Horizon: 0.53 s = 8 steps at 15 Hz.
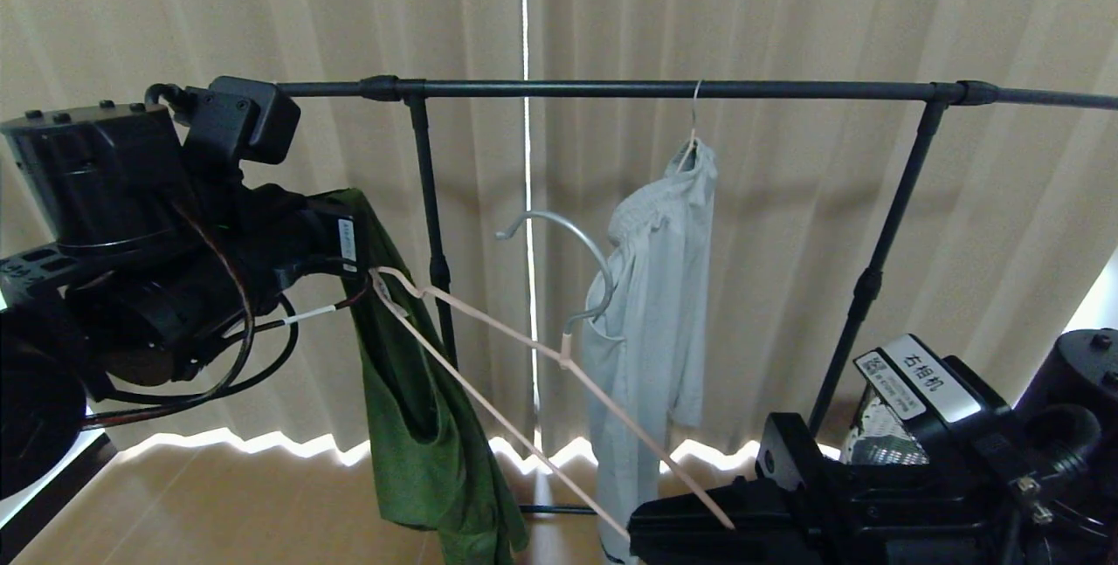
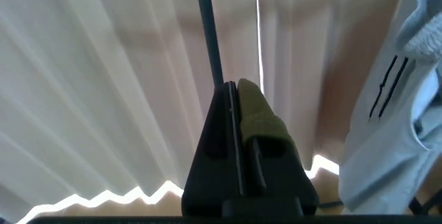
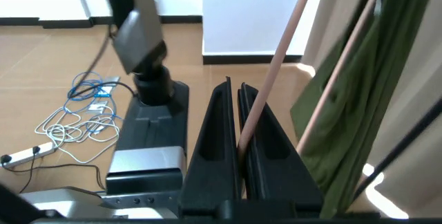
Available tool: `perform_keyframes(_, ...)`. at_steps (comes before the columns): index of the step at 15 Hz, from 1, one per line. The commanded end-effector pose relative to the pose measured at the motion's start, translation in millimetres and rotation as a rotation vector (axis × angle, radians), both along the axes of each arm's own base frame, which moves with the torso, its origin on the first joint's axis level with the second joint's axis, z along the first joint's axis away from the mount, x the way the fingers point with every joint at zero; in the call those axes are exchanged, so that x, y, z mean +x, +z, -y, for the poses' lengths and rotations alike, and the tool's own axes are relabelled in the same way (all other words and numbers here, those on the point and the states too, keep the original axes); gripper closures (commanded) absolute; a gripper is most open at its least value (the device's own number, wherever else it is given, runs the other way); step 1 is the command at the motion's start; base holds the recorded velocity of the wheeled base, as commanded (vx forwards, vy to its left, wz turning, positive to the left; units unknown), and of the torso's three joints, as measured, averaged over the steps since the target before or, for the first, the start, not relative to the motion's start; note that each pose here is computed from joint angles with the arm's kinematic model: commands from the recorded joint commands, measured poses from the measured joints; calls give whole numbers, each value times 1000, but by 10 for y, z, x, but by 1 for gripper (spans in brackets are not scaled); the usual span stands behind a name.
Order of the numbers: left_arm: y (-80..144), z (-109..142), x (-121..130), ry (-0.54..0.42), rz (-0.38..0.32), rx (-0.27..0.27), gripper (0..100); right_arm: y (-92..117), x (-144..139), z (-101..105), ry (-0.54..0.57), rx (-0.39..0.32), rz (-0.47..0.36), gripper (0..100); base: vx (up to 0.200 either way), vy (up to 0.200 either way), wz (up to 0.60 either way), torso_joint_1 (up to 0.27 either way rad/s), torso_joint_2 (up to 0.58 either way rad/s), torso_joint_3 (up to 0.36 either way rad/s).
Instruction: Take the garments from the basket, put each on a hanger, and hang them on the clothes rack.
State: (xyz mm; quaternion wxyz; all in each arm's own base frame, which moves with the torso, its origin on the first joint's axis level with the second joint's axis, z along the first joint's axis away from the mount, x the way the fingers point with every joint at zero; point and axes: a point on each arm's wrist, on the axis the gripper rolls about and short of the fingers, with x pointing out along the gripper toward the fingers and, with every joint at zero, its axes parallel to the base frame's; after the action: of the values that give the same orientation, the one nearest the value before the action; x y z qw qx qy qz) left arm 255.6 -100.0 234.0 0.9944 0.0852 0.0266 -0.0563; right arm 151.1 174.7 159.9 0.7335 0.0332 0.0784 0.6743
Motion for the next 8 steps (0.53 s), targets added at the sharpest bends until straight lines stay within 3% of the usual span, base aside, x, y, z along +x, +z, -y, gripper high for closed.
perform_keyframes(1, 52, -12, -32, 3, 18, -6, 100, -34, 12, -6, 1, -10, -10, 100, 0, 0, 0, 0, 0, 0)
perform_keyframes(3, 44, -15, -15, 32, 16, -2, 100, -12, -4, 5, 3, -4, -1, 100, 0, 0, 0, 0, 0, 0)
perform_keyframes(8, 110, 57, -143, -8, 36, -16, 100, 36, 158, -147, -9, 23, 10, 100, 0, 0, 0, 0, 0, 0)
